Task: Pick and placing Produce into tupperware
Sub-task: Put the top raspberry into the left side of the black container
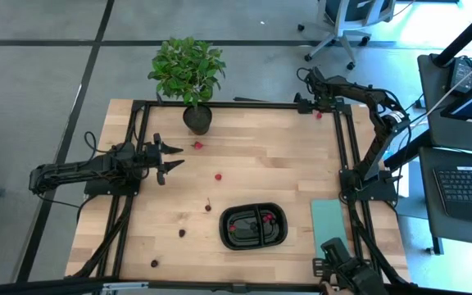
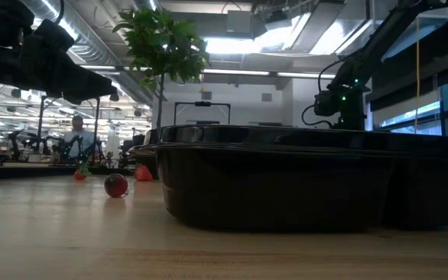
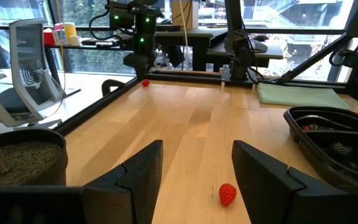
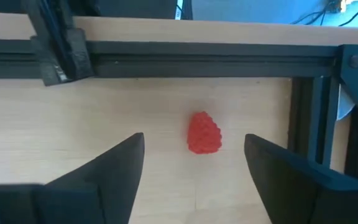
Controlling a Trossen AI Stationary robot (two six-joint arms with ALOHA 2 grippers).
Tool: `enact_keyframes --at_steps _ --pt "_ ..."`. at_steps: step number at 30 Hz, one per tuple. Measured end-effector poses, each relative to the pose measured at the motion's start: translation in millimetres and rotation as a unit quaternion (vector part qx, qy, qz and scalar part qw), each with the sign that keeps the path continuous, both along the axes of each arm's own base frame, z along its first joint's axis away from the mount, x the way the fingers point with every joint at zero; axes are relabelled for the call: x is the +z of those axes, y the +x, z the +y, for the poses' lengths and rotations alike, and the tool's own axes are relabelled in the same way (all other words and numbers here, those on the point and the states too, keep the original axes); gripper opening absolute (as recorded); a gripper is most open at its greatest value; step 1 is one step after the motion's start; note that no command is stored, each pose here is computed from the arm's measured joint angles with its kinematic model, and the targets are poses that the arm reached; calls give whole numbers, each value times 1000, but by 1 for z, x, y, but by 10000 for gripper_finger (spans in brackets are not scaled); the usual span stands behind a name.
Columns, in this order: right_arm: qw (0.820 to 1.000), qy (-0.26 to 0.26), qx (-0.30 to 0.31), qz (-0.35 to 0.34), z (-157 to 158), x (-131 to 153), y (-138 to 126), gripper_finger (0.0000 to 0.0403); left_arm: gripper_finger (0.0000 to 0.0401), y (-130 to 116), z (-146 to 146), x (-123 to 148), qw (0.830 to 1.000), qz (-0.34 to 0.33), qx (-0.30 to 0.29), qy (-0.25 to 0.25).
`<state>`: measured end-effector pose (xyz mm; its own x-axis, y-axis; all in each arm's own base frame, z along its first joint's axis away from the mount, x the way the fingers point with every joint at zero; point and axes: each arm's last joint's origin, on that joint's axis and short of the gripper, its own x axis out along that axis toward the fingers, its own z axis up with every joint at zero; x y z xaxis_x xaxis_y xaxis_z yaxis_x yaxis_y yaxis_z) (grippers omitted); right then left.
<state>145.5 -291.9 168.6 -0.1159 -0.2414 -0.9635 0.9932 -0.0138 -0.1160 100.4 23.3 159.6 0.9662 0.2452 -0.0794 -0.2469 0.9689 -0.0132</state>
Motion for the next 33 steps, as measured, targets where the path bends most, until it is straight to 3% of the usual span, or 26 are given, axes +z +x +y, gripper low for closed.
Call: enact_keyframes --at_steps 13,33 --pt "1000 8 1 5 1 0 -2 233 186 0 0 0 1000 0 0 0" --pt "999 34 -5 17 -7 -16 6 229 186 0 0 0 1000 0 0 -1"
